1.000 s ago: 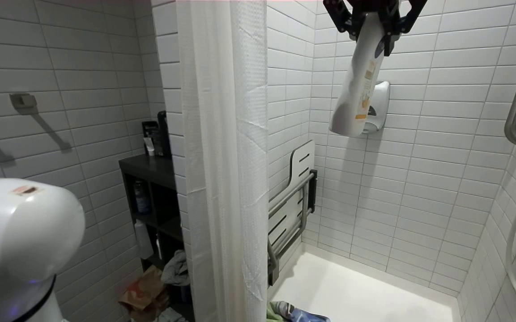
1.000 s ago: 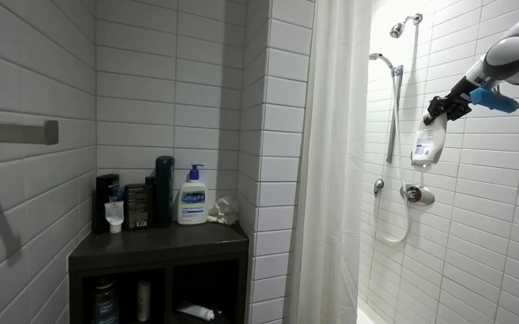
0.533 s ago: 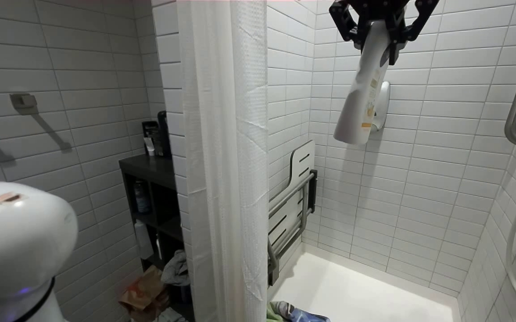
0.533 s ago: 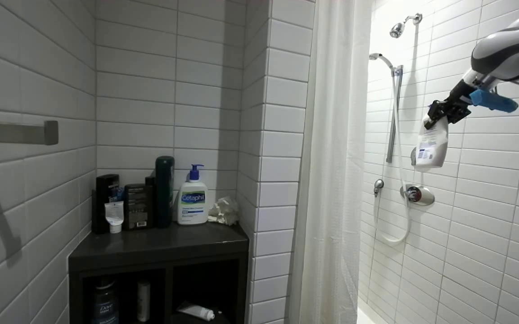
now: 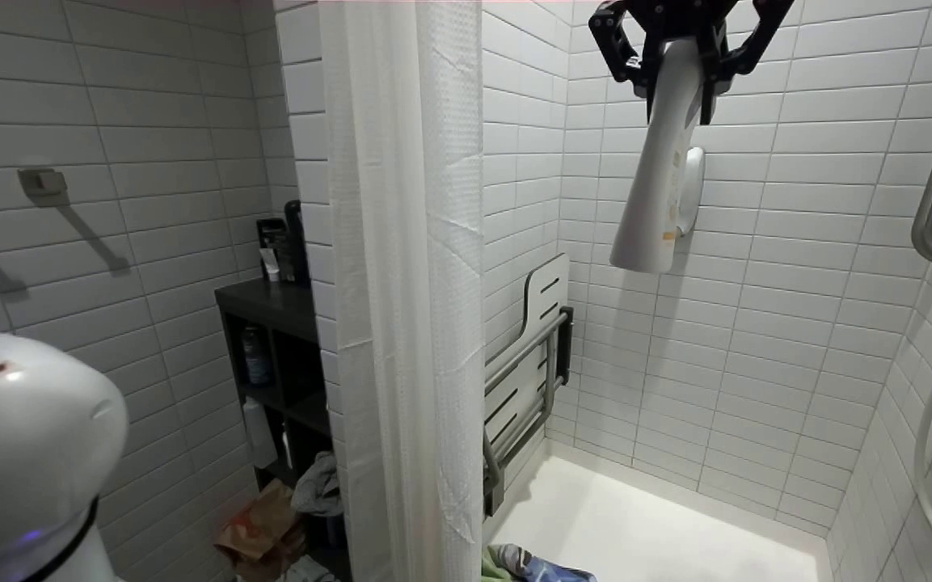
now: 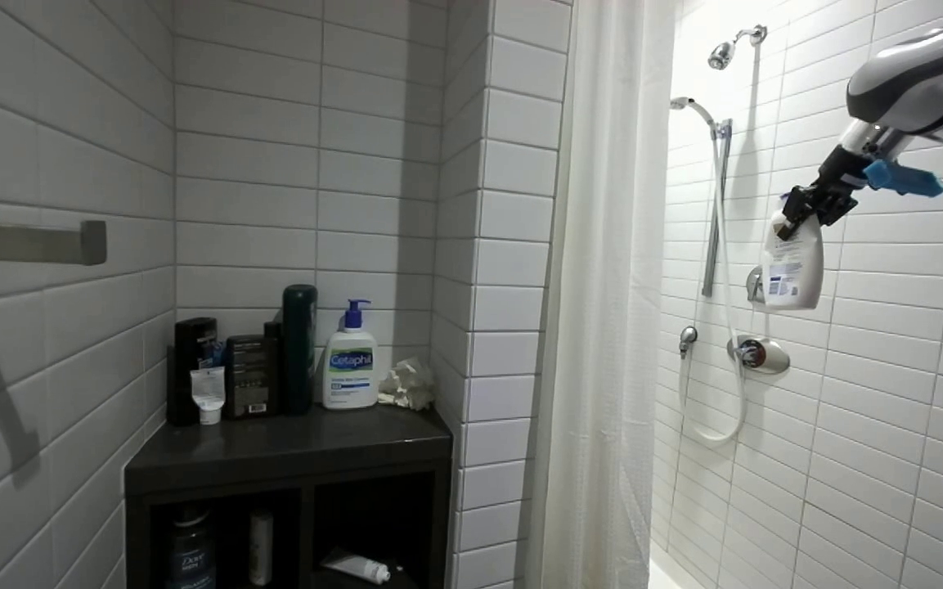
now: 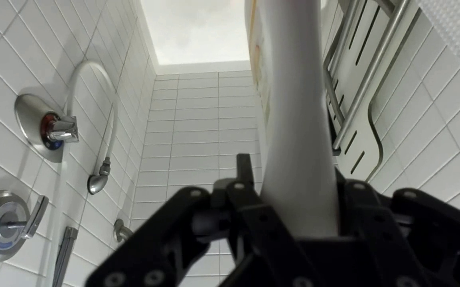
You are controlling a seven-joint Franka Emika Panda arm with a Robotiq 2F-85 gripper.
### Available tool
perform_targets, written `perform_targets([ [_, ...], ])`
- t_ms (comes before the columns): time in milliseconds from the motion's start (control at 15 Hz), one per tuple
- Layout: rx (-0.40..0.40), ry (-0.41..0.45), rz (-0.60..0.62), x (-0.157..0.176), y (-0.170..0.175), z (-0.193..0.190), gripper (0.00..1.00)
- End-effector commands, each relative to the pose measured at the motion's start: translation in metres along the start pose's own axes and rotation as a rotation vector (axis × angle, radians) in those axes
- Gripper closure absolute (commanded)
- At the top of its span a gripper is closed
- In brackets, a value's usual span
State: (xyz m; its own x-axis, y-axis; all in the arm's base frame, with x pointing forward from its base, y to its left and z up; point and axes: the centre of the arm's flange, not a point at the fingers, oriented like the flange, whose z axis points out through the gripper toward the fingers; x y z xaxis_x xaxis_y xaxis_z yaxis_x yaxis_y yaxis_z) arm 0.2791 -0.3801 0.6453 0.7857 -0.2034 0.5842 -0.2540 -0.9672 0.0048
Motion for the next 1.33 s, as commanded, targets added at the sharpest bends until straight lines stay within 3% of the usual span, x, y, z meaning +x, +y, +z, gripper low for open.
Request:
perform_targets([
  [0, 0.008, -0.055, -0.078, 0.007, 0.003, -0.012, 0.84],
  [733, -0.052, -0.107, -0.336, 0.007, 0.020, -0.020, 0.84],
  [1267, 0.042, -0.129, -0.482, 0.004, 0.021, -0.021, 0.84],
])
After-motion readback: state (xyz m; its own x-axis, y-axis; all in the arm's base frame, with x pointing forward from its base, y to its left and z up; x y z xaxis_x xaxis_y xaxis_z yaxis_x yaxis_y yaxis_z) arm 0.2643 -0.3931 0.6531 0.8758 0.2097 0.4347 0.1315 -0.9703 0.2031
